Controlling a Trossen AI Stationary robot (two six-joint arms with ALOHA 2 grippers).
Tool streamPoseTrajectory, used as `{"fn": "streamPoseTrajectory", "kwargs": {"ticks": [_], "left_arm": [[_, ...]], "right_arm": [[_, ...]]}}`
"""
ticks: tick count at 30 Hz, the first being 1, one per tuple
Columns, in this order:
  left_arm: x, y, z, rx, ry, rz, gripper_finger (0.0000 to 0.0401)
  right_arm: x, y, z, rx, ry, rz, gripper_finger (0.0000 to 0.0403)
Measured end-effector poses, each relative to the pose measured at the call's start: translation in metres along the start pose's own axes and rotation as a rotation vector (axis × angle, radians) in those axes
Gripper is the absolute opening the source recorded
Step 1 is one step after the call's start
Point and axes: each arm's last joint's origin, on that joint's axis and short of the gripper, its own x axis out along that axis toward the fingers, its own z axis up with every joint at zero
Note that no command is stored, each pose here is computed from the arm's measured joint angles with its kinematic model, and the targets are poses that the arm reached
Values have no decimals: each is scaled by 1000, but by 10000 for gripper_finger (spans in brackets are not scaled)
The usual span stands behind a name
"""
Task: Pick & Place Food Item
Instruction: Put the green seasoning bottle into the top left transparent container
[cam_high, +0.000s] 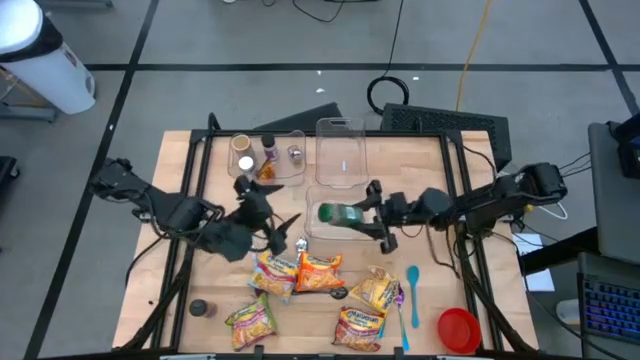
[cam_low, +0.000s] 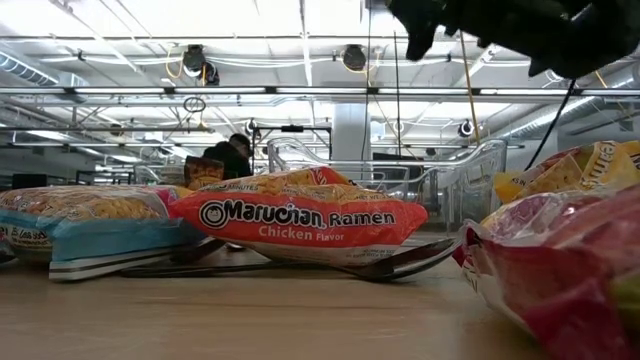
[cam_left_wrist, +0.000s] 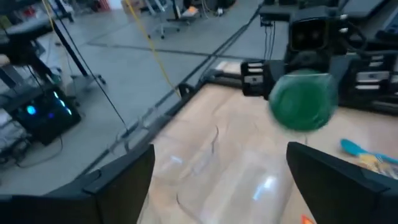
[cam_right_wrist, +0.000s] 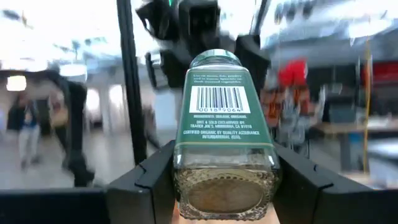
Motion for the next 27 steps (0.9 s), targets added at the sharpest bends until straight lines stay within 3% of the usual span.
{"fn": "streamPoseTrajectory", "kwargs": {"ticks": [3, 7, 12, 19, 27], "left_arm": [[7, 0, 11, 1, -52, -23, 358], [18, 4, 26, -88, -99, -140, 358], [32, 15, 38, -110, -72, -336, 368], [45, 30, 46, -111, -26, -484, 362], [59, 38, 43, -101, 28, -520, 360]], "right_arm": [[-1, 3, -5, -11, -67, -21, 186], [2, 6, -10, -18, -128, -2, 186], [4, 5, -15, -13, -133, -7, 186], [4, 5, -13, -16, -149, 2, 186], [4, 5, -11, -17, -162, 3, 186]]}}
